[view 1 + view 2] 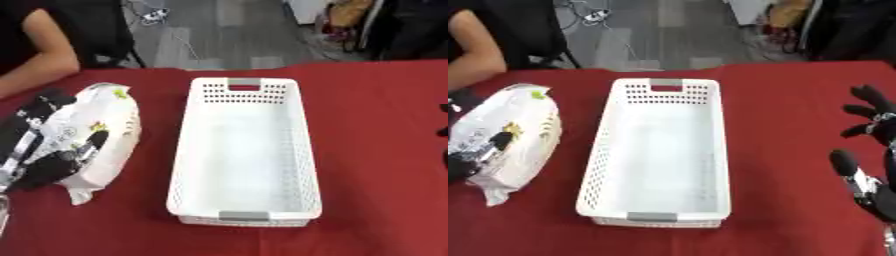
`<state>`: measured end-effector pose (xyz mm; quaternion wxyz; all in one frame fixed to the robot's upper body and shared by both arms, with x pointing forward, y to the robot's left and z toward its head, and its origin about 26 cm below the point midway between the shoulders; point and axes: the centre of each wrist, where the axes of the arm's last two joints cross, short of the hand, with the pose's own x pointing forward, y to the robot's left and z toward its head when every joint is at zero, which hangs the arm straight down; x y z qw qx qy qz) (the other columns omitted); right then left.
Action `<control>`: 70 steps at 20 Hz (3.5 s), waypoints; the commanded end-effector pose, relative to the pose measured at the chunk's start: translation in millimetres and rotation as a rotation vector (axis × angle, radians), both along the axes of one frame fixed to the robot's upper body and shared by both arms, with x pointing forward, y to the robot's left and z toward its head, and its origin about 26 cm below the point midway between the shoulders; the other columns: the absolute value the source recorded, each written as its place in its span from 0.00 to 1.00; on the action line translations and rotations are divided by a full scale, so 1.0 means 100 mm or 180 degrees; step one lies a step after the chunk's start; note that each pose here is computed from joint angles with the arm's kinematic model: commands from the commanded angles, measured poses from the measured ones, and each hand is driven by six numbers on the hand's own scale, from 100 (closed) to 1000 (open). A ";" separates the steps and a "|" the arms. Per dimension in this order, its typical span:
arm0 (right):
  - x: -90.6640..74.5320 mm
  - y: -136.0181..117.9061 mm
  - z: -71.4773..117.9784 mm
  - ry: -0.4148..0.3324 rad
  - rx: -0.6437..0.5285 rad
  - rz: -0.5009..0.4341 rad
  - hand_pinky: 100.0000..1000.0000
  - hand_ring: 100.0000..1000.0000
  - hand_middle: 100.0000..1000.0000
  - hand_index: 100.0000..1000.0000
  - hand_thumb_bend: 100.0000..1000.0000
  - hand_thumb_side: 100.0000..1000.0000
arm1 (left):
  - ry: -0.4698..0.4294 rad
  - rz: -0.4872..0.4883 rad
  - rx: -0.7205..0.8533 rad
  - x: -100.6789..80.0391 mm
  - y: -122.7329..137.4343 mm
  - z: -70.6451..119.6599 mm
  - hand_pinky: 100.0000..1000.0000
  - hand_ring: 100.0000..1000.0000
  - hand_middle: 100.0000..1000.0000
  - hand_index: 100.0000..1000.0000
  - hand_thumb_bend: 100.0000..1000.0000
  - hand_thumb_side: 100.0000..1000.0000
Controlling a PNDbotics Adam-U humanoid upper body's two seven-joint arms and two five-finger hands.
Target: Pick up objects on the table and place them in the box.
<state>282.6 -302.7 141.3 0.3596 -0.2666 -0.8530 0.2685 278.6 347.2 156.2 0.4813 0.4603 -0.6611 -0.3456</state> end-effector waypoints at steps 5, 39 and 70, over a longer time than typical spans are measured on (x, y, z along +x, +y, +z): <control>0.00 -0.01 0.07 -0.0055 -0.0038 0.0013 0.51 0.77 0.88 1.00 0.60 0.89 | -0.0193 0.0301 -0.0097 0.07 0.02 0.09 0.87 0.86 0.97 0.90 1.00 0.76; 0.00 0.00 0.06 -0.0039 -0.0047 0.0041 0.51 0.77 0.88 1.00 0.59 0.89 | 0.0897 0.0479 0.0106 0.36 0.18 -0.61 0.79 0.83 0.94 0.93 1.00 0.74; -0.01 -0.01 0.06 -0.0052 -0.0024 0.0002 0.51 0.77 0.88 1.00 0.50 0.93 | -0.0045 0.0559 -0.0212 0.37 0.14 -0.53 0.00 0.00 0.13 0.04 0.00 0.32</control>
